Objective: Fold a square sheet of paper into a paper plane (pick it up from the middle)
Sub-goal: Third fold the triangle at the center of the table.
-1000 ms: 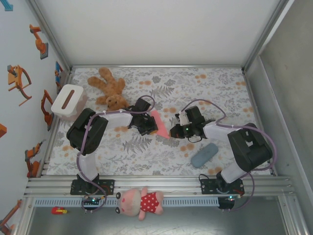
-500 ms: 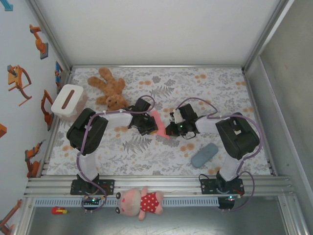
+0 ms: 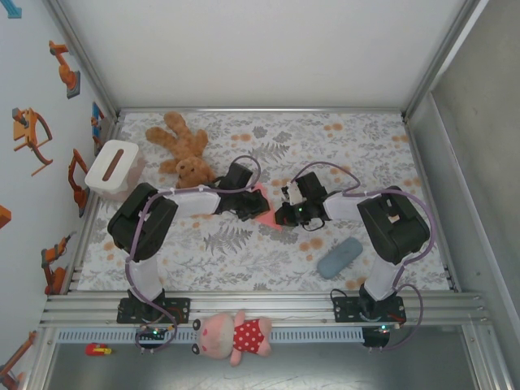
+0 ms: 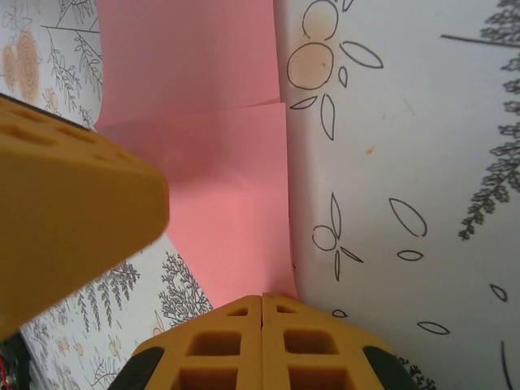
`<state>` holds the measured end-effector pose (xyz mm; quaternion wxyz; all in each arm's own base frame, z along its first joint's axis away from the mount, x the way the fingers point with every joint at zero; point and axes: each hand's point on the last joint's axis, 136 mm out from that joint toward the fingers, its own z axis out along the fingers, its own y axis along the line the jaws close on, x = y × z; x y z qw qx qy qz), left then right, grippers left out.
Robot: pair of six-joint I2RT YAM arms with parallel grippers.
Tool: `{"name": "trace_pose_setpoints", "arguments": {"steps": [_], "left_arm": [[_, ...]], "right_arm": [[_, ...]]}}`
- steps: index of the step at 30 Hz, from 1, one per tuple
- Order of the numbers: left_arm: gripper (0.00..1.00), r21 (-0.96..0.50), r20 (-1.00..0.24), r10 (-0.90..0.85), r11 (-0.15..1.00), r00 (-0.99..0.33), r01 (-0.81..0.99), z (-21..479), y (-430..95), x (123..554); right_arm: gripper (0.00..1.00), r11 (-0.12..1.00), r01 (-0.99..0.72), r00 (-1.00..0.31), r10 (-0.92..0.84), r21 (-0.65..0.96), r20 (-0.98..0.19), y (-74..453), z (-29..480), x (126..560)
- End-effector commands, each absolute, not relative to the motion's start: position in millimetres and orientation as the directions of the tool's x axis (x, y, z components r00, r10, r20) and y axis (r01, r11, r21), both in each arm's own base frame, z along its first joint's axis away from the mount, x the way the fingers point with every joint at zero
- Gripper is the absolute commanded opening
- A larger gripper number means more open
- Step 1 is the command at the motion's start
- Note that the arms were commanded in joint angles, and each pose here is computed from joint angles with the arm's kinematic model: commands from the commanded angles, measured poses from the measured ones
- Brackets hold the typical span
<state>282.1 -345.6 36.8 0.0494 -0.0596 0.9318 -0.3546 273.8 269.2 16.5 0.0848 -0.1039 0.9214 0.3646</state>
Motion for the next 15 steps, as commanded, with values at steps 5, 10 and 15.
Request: {"name": "trace_pose_setpoints", "arguments": {"steps": [5,10,15], "left_arm": [[0.12,-0.677,-0.042,-0.166,0.73,-0.985,-0.094,22.3,-349.3,277.7],[0.12,-0.647,-0.048,-0.184,0.755,-0.982,-0.11,8.5,-339.0,275.2],[0.12,-0.616,-0.075,-0.184,0.782,-0.98,-0.099,-0.1,-329.0,274.0]], "right_arm": [[0.0,0.807,-0.175,-0.983,-0.113,0.564,-0.143,248.5,-11.9,263.0],[0.0,0.828,-0.151,-0.988,-0.102,0.54,-0.12,243.0,-18.2,260.5],[0.0,0.859,-0.115,-0.993,-0.084,0.499,-0.083,232.3,-28.2,252.6]]}}
